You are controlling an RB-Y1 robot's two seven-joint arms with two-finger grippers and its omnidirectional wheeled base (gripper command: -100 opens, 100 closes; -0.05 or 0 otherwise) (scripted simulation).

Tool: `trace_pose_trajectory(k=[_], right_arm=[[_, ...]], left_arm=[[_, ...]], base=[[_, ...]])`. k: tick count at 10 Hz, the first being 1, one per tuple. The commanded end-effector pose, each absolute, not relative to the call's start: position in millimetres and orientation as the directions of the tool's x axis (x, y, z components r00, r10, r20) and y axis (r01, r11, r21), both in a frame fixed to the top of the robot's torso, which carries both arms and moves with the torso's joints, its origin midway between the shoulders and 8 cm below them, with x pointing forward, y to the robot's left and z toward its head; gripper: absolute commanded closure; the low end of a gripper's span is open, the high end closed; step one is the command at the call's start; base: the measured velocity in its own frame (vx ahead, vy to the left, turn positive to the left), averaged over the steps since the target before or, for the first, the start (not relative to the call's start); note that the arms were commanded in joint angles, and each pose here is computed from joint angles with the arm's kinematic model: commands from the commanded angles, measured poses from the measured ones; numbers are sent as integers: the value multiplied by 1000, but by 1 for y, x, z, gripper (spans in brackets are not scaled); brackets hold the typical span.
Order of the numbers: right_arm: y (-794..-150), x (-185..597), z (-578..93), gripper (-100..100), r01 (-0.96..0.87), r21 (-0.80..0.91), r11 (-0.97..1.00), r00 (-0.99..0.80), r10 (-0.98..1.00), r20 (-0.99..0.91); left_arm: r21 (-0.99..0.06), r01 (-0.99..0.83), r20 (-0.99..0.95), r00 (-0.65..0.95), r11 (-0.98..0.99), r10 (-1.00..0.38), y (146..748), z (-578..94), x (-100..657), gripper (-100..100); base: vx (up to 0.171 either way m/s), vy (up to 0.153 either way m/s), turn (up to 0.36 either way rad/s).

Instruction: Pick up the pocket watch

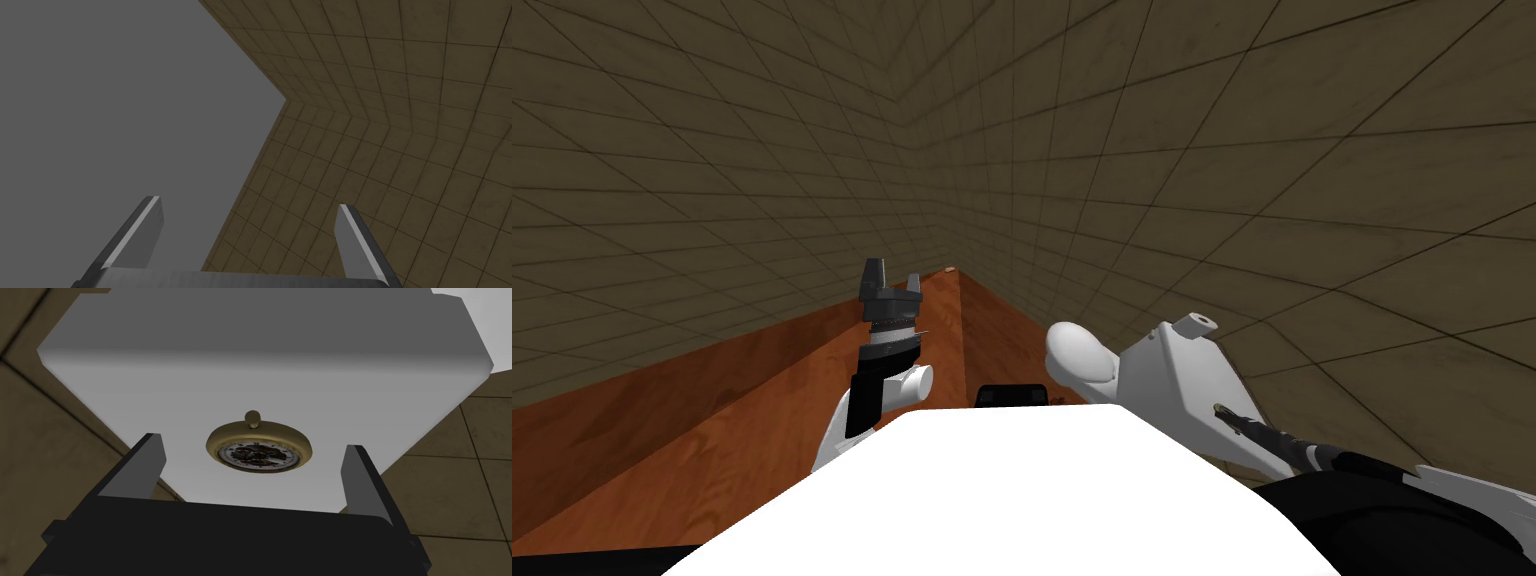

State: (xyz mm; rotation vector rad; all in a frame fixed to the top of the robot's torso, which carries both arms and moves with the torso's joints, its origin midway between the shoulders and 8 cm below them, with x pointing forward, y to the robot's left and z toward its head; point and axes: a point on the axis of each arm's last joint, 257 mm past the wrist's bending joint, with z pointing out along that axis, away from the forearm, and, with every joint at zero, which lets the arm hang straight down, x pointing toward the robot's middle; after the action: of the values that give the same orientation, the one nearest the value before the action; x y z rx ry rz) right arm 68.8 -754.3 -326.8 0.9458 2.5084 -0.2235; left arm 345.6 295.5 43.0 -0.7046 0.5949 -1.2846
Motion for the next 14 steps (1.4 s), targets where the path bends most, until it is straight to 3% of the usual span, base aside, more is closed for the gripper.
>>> trace_pose_trajectory(k=[1,10,11,14], right_arm=[[-751,69,-328,-100,650,4,760,-672,578,-462],[-733,71,-342,-100,599,3,801,-708,531,-465],[-733,71,-342,100,596,2,803,-710,529,-465],[-733,71,-342,100,597,2,803,-710,529,-465]], left_arm=[[-754,643,-10,190,132,-982,295,43,346,0],[-754,643,-10,190,132,-982,295,43,346,0],[-754,643,-10,190,132,-982,295,43,346,0],[-754,643,-10,190,132,-982,295,43,346,0]], base=[[68,-21,-81],[67,-23,-78],[5,-1,5],[0,0,0]])
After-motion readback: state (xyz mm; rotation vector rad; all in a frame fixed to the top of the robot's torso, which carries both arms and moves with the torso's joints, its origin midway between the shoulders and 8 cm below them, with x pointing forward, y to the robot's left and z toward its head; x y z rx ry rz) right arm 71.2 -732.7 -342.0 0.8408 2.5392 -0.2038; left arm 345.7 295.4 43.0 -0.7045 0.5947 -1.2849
